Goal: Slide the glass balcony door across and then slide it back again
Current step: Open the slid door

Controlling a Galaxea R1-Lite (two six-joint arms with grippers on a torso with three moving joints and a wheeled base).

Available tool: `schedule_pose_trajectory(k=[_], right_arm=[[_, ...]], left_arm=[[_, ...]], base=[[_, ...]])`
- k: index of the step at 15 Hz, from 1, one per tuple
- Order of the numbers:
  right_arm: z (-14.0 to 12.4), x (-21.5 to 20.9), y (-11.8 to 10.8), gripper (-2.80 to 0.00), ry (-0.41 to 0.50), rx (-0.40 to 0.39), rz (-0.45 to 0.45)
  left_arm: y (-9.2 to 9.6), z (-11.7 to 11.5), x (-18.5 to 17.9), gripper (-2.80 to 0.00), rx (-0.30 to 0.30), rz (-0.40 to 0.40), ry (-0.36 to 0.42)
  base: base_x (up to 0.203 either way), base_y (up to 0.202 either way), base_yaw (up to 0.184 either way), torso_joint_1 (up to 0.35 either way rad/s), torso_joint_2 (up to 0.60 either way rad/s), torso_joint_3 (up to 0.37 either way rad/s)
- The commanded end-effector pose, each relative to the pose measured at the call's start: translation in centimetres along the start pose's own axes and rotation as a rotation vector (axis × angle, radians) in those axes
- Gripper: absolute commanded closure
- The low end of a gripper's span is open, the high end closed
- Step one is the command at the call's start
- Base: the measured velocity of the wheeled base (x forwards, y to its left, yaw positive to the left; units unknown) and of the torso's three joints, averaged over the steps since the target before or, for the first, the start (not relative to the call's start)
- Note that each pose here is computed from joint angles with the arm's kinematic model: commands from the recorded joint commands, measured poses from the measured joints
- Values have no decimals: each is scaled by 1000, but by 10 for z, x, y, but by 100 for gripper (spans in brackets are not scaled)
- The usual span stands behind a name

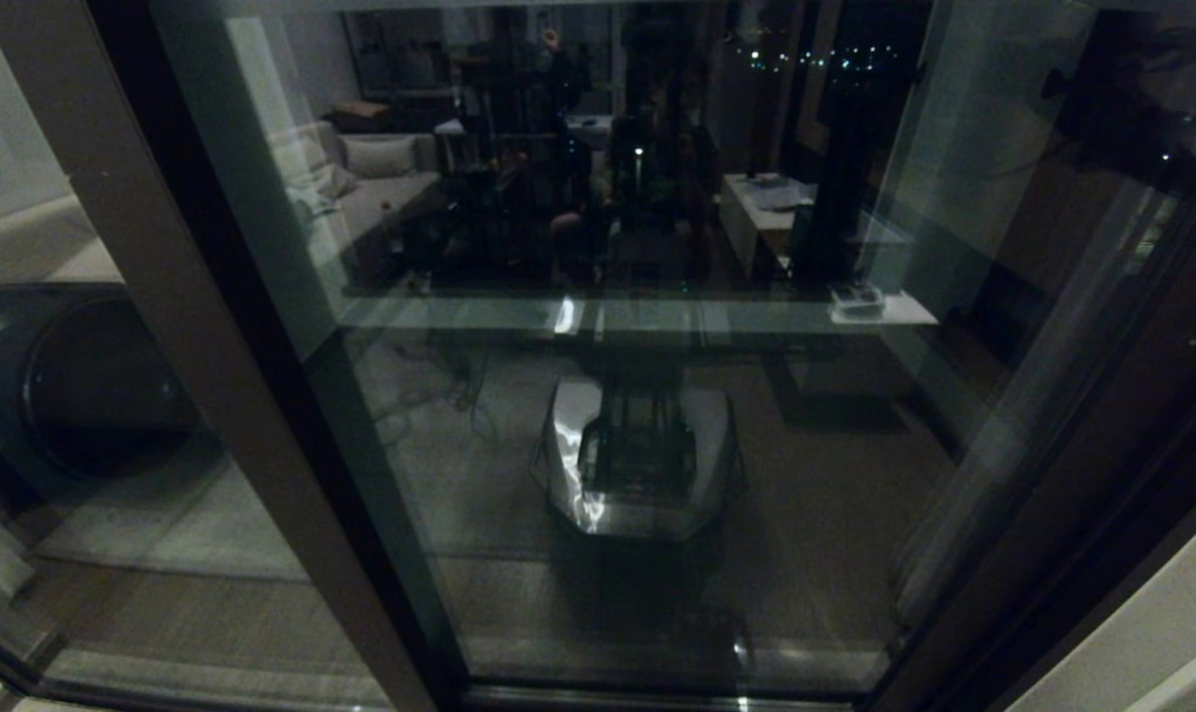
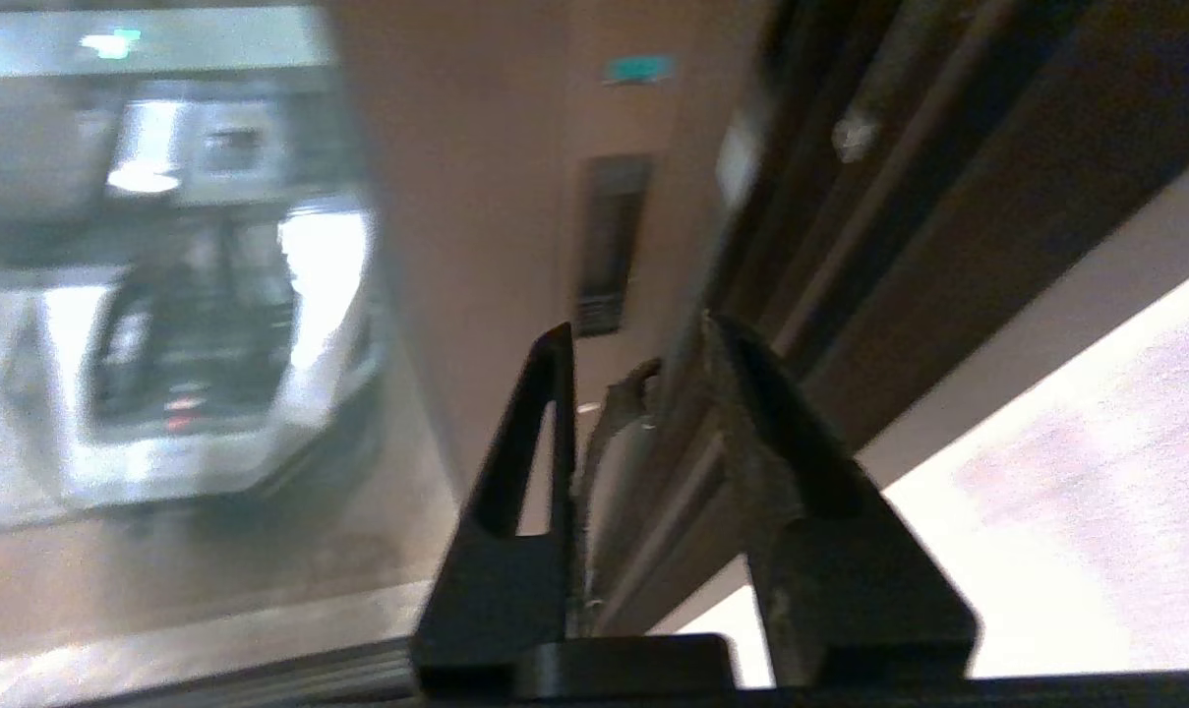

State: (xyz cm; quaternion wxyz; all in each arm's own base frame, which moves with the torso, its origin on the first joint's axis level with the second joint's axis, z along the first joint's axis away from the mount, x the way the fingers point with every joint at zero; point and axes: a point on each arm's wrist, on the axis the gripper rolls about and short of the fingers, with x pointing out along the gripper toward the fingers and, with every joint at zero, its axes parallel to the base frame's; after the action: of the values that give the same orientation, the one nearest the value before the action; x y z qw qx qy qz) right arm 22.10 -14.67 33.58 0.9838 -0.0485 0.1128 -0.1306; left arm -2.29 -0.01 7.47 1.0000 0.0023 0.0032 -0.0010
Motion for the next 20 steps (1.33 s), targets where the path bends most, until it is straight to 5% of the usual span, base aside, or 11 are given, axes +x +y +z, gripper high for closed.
schedule_pose_trajectory(k=[1,10,20], right_arm=[[-4,17,-5,0,36,3,-53],[-5,69,-15,0,60,71,-73],[-5,81,-8,0,57,129,-29]], left_arm=[[0,0,0,0,1,0,1],[0,0,0,0,1,0,1],[0,0,0,0,0,0,1]], base=[[0,0,0,0,0,0],[0,0,0,0,0,0],[0,0,0,0,0,0]])
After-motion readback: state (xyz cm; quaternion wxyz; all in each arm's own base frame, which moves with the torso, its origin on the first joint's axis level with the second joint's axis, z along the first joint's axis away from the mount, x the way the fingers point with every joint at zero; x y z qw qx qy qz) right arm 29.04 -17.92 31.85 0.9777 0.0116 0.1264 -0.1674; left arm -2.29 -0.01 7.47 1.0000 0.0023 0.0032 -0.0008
